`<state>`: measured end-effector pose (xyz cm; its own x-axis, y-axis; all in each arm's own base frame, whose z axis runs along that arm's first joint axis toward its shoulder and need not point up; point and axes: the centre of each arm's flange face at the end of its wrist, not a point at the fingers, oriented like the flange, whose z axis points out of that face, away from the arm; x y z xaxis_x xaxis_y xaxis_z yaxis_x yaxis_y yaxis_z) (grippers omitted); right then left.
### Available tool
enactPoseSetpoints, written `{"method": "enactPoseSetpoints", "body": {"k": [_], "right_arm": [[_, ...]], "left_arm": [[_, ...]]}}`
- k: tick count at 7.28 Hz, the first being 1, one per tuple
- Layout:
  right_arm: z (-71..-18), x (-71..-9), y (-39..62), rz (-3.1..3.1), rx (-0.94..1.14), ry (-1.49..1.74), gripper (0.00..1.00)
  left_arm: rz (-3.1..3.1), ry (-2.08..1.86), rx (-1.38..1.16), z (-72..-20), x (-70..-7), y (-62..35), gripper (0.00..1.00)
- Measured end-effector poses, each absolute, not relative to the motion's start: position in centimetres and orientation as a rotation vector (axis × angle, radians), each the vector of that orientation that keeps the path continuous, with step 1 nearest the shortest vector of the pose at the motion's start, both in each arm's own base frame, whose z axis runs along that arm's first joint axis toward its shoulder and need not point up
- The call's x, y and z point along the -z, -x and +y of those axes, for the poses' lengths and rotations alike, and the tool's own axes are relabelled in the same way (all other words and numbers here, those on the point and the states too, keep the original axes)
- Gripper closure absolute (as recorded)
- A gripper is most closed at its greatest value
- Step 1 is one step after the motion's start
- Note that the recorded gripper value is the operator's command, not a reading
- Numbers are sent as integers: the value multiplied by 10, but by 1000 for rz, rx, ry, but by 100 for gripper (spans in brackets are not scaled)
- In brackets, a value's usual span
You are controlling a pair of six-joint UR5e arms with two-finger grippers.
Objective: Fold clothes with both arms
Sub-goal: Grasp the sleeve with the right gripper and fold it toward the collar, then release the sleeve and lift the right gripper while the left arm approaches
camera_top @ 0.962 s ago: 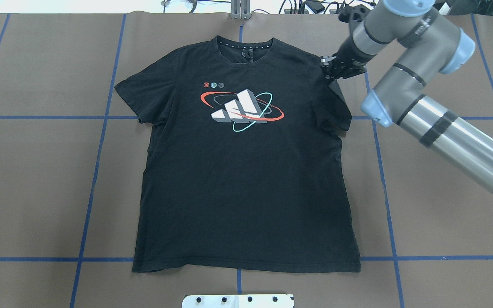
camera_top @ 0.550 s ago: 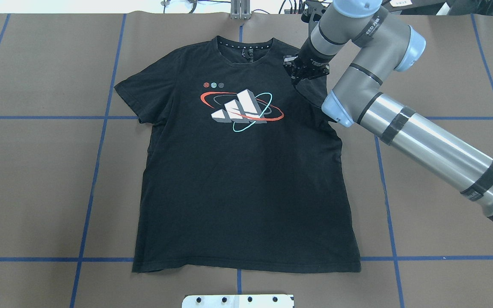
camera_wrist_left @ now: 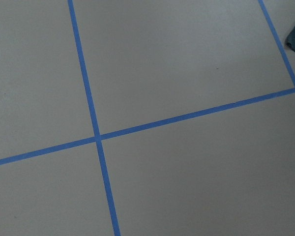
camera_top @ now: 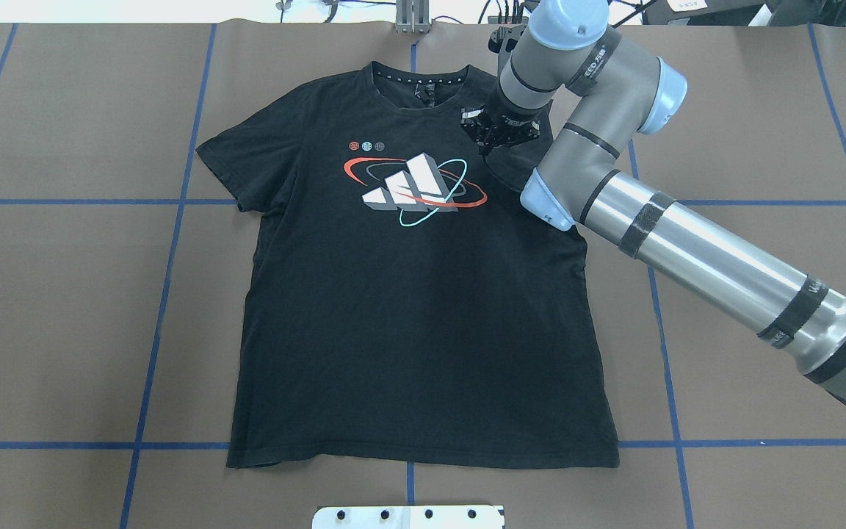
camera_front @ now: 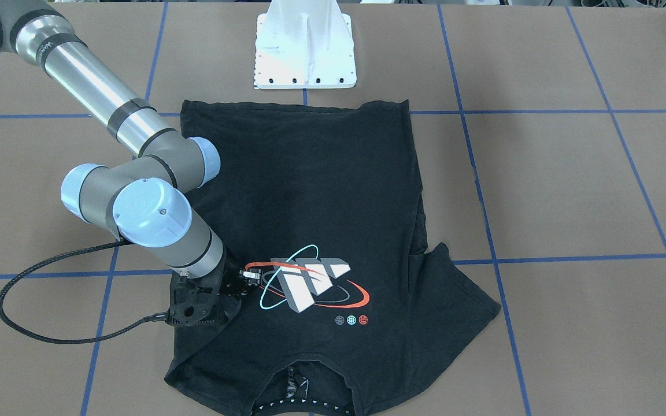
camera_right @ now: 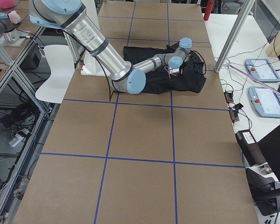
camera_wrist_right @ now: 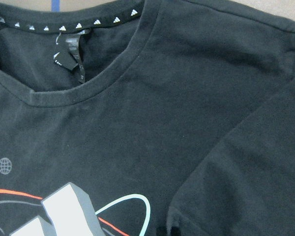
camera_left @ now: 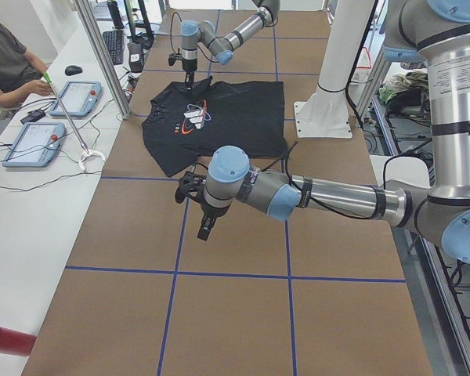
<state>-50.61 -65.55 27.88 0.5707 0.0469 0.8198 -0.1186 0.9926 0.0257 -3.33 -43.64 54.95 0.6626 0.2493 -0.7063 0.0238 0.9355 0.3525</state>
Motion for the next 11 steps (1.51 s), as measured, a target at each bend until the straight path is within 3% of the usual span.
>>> {"method": "enactPoseSetpoints", "body": {"k": [2,3,6,11], "right_arm": [[-651,-283,516,-948,-92,-76,39],[-649,-284,521,-942,-92,-81,2],[-647,-270,522,-953,-103,-104,1],[-626,-290,485,-999,-125,-60,1]], "left_arm": [[842,-349,-129,-436,-549,33,1],[842,-351,-129,-438,-547,33,1],[855,-378,-128,-467,-523,25,1],[988,-343,-136,-583,-397,-115,1]]}}
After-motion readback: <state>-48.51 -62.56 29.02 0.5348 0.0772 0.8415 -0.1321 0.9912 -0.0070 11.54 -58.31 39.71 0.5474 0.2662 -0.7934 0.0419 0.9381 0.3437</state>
